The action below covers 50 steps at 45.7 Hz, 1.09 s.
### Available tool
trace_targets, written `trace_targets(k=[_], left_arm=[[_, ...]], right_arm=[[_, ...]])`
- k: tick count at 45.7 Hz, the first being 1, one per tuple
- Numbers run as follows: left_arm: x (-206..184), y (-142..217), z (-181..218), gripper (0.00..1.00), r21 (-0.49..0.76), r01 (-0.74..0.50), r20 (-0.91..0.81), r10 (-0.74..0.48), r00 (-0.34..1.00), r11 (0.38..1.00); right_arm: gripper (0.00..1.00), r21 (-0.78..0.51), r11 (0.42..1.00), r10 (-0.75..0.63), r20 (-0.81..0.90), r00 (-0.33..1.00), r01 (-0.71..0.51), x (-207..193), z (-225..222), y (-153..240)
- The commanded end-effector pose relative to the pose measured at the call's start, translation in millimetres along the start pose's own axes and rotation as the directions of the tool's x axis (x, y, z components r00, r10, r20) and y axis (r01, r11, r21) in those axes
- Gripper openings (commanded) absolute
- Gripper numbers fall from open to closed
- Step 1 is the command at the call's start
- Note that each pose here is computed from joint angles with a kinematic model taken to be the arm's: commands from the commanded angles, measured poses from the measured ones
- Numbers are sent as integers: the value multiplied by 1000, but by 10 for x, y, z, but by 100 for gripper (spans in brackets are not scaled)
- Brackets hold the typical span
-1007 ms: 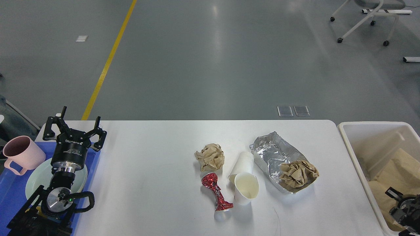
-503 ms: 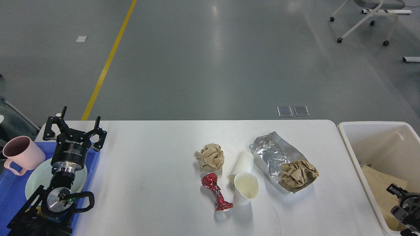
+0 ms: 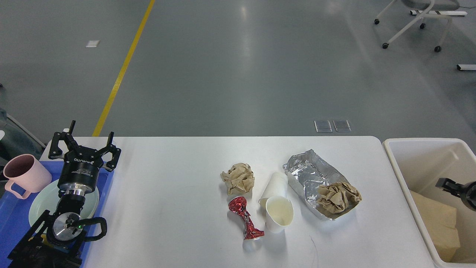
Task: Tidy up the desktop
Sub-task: 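Open the right gripper inside the bin and withdraw it upward, then move the right gripper down to the silver foil bag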
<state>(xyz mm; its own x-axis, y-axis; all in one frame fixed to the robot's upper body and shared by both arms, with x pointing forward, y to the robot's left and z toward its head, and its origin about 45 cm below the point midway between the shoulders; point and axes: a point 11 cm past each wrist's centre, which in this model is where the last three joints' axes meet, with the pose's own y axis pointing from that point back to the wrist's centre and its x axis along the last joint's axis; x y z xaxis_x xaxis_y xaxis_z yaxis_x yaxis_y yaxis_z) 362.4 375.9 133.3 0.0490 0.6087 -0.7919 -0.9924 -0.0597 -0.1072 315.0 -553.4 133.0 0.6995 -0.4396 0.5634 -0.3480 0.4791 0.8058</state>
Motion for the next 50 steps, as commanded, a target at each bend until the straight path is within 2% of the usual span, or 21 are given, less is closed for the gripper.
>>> trace_targets(k=[1,11,21,27,36,43,50], left_arm=[[-2,-1,-1,97,0,1,0,-1,1000,1000],[-2,-1,-1,96,0,1,0,-1,1000,1000],[3,5,-3,97,1,-1,0,1,1000,1000],[3,5,-1,97,-1,-1,0,1,1000,1000],[3,5,-1,97,-1,-1,0,1,1000,1000],[9,11,-3,97,0,-2,0,2,1000,1000],[3,5,-1,97,-1,-1,0,1,1000,1000]], right_arm=[[100,54,996,-71,-71,995,75,293,-236,342],[100,88,978,-162,-263,951,191,613,-718,1068],[100,109,913,-325,-384,864,392,711,-1234,2017],[100,113,896,-342,-439,831,429,747,-1505,2630],[100,176,892,-274,-522,808,417,670,-1686,3491],[100,217,872,-257,-560,787,439,464,-1718,3887],[100,202,864,-271,-585,764,461,262,-1719,3971]])
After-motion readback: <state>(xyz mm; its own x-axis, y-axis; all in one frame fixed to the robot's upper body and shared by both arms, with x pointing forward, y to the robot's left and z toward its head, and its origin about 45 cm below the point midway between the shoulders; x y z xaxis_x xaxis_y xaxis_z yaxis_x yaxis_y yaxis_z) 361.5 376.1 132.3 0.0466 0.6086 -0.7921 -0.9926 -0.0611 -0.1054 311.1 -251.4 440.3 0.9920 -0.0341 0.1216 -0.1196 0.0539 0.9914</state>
